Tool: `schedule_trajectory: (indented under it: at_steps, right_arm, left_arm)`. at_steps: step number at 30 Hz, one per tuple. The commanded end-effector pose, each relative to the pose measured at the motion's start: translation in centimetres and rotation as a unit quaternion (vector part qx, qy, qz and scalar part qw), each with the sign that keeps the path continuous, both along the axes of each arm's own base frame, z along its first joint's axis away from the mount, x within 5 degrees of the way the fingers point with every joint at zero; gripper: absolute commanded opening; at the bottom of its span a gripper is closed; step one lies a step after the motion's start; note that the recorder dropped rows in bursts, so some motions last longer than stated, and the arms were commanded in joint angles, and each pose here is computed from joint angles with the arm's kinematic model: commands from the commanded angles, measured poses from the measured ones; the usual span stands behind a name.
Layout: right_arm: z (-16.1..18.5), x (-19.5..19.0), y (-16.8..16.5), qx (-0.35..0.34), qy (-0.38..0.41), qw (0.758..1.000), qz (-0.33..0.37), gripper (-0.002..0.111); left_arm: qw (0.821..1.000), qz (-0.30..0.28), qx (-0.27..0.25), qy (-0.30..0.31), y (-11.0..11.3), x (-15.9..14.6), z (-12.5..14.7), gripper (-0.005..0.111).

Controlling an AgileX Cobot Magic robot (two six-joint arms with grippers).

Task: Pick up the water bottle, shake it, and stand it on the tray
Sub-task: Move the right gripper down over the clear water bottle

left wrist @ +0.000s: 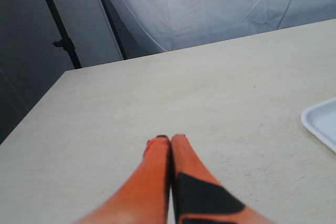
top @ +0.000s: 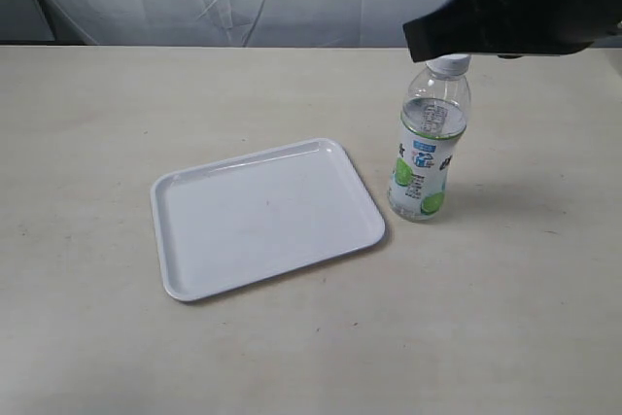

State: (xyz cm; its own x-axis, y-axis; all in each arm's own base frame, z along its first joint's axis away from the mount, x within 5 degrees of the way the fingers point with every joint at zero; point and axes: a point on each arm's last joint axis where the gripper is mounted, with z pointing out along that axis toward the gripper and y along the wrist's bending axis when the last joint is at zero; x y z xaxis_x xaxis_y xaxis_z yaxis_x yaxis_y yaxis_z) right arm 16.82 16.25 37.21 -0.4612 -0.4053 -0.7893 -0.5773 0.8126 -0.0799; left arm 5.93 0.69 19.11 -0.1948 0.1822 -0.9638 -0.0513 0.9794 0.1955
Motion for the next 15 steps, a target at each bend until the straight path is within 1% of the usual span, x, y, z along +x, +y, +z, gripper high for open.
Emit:
schedule_trajectory:
  at_steps: [1,10,15]
  right_arm:
    - [0.38,-0.05,0.08,0.010,-0.006,1.000,0.003,-0.001]
    - [0.09,-0.15,-0.17,-0.004,0.009,1.000,-0.005,-0.001]
    - [-0.25,-0.10,-0.86,-0.046,0.013,0.999,-0.021,-0.001]
  left_arm:
    - [1.000,0.000,-0.006,-0.008,-0.03,0.00,0.06,0.000]
    - [1.000,0.000,-0.006,-0.008,-0.03,0.00,0.06,0.000]
    - [1.000,0.000,-0.006,-0.008,-0.03,0.00,0.06,0.000]
